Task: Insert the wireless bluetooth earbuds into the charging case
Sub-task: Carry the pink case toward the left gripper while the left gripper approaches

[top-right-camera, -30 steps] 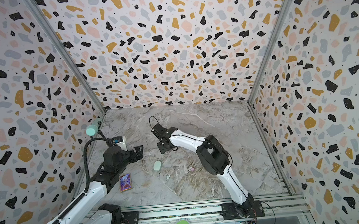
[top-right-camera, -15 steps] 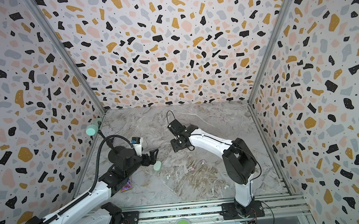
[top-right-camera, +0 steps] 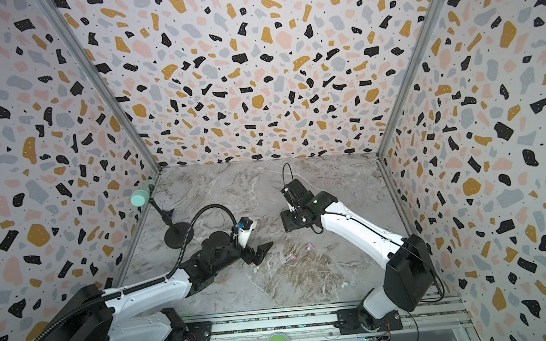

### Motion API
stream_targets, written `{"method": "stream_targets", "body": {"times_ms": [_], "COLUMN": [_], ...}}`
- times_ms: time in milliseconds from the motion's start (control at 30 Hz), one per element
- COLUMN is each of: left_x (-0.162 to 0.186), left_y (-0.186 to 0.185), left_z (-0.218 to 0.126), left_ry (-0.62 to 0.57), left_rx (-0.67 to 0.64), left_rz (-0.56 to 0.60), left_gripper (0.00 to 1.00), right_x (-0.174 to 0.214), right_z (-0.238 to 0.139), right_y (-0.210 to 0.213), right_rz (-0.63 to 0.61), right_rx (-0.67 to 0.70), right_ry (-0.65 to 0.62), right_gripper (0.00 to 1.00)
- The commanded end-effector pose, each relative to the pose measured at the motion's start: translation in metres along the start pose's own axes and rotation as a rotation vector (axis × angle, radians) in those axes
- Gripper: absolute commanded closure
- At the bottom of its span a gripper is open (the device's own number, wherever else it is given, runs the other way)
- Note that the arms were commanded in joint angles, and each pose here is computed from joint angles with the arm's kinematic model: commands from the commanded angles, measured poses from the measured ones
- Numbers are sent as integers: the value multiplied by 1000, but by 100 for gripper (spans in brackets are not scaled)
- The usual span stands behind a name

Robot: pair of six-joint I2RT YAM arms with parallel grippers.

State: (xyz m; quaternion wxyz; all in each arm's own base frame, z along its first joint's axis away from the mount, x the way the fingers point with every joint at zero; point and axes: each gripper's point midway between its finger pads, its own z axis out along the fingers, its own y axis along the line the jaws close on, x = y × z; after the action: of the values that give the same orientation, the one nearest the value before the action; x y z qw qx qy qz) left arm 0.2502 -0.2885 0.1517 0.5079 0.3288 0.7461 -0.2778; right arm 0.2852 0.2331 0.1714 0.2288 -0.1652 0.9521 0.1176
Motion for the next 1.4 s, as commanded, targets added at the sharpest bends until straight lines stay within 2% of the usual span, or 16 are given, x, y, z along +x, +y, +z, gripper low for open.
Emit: {"method": "stream_targets", "body": {"times_ms": [0, 233, 533, 1100, 1367], "left_x": [-42, -54, -64, -68, -68], "left_y": [-29, -58, -66, -75, -75], "left_z": [4, 19, 28, 39, 40], "left_ry": [-169, -240, -305, -314, -322], "left_rx": [124, 231, 272, 317, 313], "left_rz": [123, 226, 251, 272, 271], "left_gripper": [0, 0, 2, 20, 24], "right_x": [11, 16, 21, 13, 11], "right_z": [-19, -40, -43, -49, -49], "right_y": [-1, 2, 15, 34, 44], "right_rz": [22, 38, 34, 17, 11], "right_rx": [-19, -51, -90, -149, -178], "right_ry": [15, -8, -5, -23, -29], "right_gripper": [41, 41, 41, 42, 43]}}
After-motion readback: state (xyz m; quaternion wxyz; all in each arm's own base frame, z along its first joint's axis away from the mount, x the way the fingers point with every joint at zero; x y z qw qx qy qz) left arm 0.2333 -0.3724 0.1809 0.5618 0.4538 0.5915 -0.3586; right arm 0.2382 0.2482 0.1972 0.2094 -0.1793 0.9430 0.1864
